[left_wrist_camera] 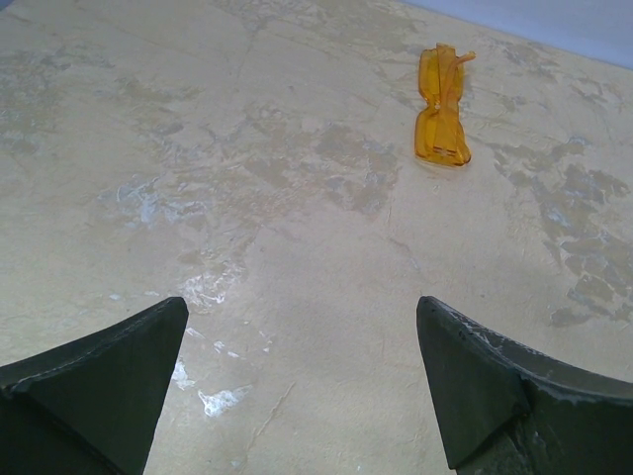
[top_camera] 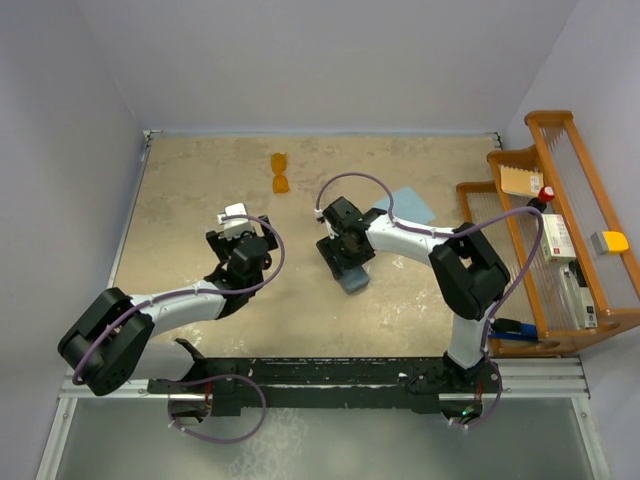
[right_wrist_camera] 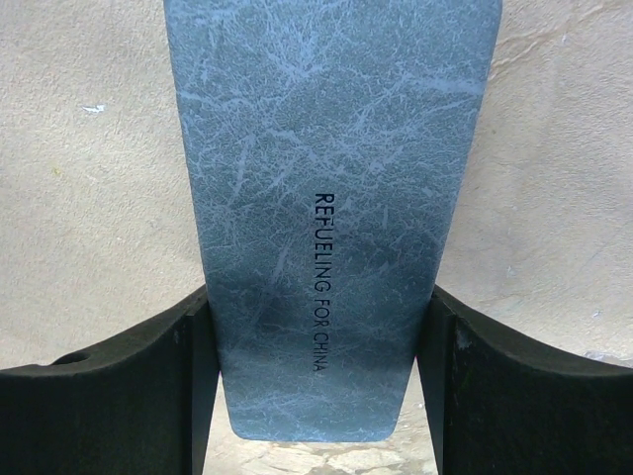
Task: Organize the sunglasses
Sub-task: Pick up the sunglasses case from the center of the board.
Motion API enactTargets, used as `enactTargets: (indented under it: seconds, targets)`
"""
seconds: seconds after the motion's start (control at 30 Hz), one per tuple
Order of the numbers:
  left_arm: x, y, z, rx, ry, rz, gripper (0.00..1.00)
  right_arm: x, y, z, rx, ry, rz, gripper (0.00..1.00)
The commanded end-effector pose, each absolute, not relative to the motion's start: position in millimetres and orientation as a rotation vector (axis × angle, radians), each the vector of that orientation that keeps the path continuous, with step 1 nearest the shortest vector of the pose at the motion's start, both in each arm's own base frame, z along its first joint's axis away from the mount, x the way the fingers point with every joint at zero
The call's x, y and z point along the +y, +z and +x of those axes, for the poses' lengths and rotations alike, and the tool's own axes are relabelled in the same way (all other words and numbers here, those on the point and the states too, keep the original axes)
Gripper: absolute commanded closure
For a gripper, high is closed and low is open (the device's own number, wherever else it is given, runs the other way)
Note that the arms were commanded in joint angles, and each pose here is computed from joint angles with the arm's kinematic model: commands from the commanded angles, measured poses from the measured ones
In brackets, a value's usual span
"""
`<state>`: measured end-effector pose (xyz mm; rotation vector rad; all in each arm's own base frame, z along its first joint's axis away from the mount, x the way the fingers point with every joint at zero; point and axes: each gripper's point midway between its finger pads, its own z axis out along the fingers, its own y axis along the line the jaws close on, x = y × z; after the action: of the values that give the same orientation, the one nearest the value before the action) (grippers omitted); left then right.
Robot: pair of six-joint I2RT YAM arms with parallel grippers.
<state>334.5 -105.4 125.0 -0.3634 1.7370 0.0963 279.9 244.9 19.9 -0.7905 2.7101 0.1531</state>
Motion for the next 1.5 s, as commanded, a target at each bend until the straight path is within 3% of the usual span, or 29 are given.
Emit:
enactTargets:
  seconds: [0.0, 0.1, 0.3, 0.53, 0.8, 0.9, 0.97, 1.0, 1.07, 1.47]
  targets:
    - [-104.7, 138.3, 337.3, 1.685, 0.043, -0.42, 0.04, 241.4, 8.6, 265.0, 2.766, 0.15, -0.85, 0.69]
    - [-104.4, 138.0, 337.0, 1.686, 0.045, -0.418, 0.04, 240.4, 3.4, 261.9, 2.784, 0.146, -0.867, 0.65]
    - [-104.9, 136.4, 337.8, 1.689, 0.04, -0.418, 0.04, 243.4, -4.5, 252.7, 2.812, 0.196, -0.911, 0.46]
    - [-105.3, 136.6, 338.0, 1.691, 0.036, -0.417, 0.04, 245.7, -19.9, 247.4, 2.846, 0.221, -0.931, 0.37]
    - [-105.2, 135.6, 338.7, 1.692, 0.035, -0.419, 0.04, 245.0, -23.0, 249.0, 2.861, 0.199, -0.929, 0.38]
    - [-104.8, 135.2, 338.8, 1.691, 0.037, -0.423, 0.04, 244.0, -26.7, 247.3, 2.878, 0.196, -0.933, 0.48]
    - [-103.0, 135.3, 338.8, 1.689, 0.043, -0.43, 0.04, 244.6, -26.5, 245.9, 2.872, 0.208, -0.933, 0.62]
    - [-102.5, 135.1, 338.7, 1.688, 0.047, -0.432, 0.04, 244.2, -26.1, 246.4, 2.868, 0.205, -0.932, 0.71]
    - [-100.3, 134.4, 338.6, 1.685, 0.059, -0.442, 0.04, 242.7, -24.6, 248.0, 2.861, 0.189, -0.926, 1.0]
    - [-100.1, 126.3, 339.1, 1.699, 0.074, -0.45, 0.08, 253.2, 15.3, 271.9, 2.693, 0.185, -0.86, 1.0]
